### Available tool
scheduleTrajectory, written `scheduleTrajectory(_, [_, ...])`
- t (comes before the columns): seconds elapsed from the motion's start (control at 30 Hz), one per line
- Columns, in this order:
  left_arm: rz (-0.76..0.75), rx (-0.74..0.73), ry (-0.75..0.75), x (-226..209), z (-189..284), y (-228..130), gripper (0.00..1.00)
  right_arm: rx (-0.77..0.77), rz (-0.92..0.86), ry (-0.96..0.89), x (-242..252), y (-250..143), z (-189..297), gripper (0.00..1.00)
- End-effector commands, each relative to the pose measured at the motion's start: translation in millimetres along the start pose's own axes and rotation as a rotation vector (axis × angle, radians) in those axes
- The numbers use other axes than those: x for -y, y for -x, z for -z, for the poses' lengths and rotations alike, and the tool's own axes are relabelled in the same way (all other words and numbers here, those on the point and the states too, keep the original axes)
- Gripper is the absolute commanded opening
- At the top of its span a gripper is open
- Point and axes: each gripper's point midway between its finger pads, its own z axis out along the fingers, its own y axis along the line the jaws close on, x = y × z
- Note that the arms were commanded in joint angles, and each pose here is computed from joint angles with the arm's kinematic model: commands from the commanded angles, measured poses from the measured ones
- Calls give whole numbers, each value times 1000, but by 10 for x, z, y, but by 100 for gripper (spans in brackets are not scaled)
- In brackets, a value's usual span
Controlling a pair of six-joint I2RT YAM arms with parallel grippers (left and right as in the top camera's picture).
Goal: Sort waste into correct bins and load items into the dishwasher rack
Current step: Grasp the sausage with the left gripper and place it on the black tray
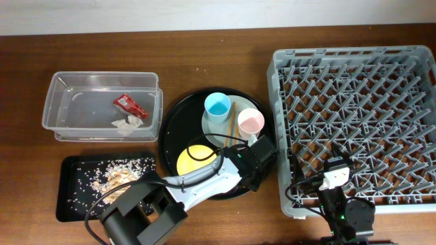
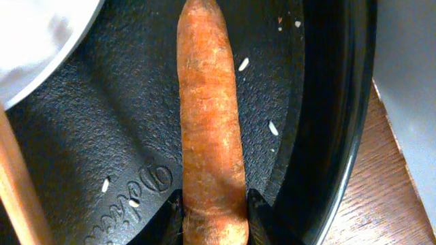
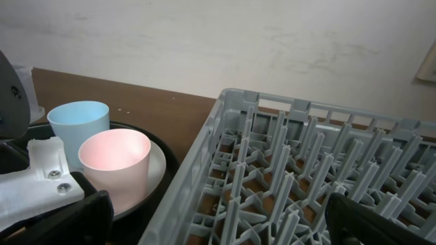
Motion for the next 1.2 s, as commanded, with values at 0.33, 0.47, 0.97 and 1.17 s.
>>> scheduleTrajectory(0.33, [329,66,402,-1353,1876,-239,21,-5,-12,8,-18,-25,-2,98])
scheduleTrajectory(0.47, [478,-85,527,-1790,1626,-749,21,-5,-12,7,-18,-26,-2,98])
scheduleTrajectory(0.97, [719,-220,627,-2560,1132,-1499,53,-5,-12,8,-18,-26,-2,98])
scheduleTrajectory(1.17, [568,-19,160,-1996,1472,-539,50,-5,-12,7,-17,-25,-2,98])
